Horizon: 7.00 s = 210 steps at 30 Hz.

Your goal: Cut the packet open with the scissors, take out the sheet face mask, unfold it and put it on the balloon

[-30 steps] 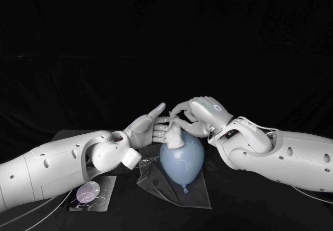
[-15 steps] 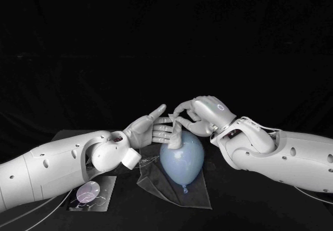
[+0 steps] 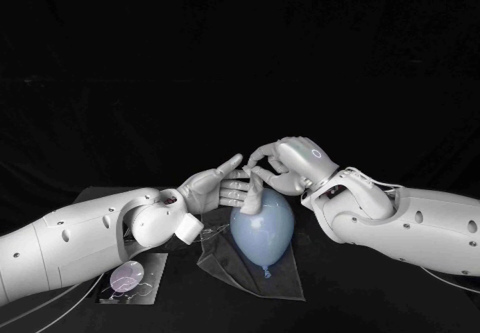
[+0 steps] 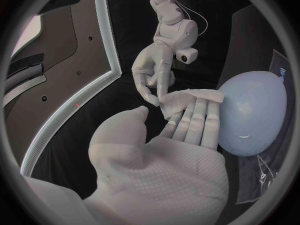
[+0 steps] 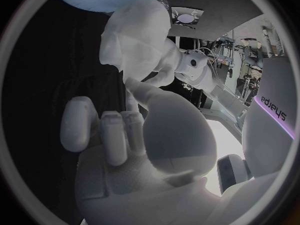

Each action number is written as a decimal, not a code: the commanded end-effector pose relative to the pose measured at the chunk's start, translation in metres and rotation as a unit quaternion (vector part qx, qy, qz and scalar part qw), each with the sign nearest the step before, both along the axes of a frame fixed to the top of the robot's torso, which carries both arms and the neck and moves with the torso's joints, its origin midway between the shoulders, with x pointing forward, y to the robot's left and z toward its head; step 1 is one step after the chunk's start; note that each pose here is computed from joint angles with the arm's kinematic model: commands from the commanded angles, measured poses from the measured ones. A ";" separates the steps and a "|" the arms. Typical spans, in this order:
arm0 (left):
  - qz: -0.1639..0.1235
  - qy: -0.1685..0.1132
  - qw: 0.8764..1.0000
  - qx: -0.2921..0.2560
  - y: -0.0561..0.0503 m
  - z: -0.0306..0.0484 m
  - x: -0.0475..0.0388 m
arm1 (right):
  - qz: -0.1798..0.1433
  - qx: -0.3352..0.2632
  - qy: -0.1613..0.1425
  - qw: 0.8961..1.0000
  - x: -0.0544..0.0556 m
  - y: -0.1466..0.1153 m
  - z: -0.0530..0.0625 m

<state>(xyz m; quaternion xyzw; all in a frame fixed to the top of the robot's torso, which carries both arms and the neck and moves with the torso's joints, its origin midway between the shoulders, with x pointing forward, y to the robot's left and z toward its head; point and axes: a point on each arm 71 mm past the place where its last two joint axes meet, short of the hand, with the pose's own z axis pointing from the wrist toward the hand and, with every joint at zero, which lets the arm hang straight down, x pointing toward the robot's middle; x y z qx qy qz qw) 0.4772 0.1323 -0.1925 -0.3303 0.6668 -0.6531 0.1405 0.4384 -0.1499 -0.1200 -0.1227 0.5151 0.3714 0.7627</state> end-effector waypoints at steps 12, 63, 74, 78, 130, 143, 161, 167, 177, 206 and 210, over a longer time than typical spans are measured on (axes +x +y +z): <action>0.016 0.011 1.000 -0.013 0.001 0.0015 0.0021 | 0.001 0.009 -0.003 1.000 -0.003 0.000 0.002; 0.070 -0.056 0.993 0.075 0.003 -0.0007 0.0066 | 0.006 -0.003 0.017 1.000 -0.007 0.001 0.001; 0.088 -0.068 0.991 0.076 0.005 0.0008 0.0080 | 0.000 -0.031 0.046 0.998 -0.008 -0.002 -0.005; 0.097 -0.071 0.990 0.076 0.006 0.0013 0.0087 | -0.001 -0.035 0.054 0.998 -0.010 -0.003 -0.008; 0.102 -0.300 0.937 0.149 0.007 0.0175 0.0079 | -0.096 0.188 0.444 0.871 0.015 -0.041 -0.027; 0.109 -0.326 0.925 0.164 0.007 0.0189 0.0089 | -0.078 0.204 0.543 0.811 0.019 -0.025 -0.030; 0.105 -0.331 0.918 0.190 0.008 0.0156 0.0131 | -0.060 0.287 0.551 0.781 0.025 -0.023 -0.027; 0.104 -0.330 0.918 0.192 0.007 0.0154 0.0131 | -0.055 0.288 0.554 0.779 0.025 -0.021 -0.027; 0.102 -0.329 0.919 0.192 0.006 0.0153 0.0127 | -0.046 0.283 0.553 0.783 0.028 -0.013 -0.027; 0.091 -0.321 0.922 0.195 0.002 0.0135 0.0126 | -0.038 0.254 0.553 0.793 0.037 -0.001 -0.029; 0.091 -0.320 0.923 0.195 0.002 0.0134 0.0127 | -0.038 0.251 0.552 0.795 0.037 -0.001 -0.029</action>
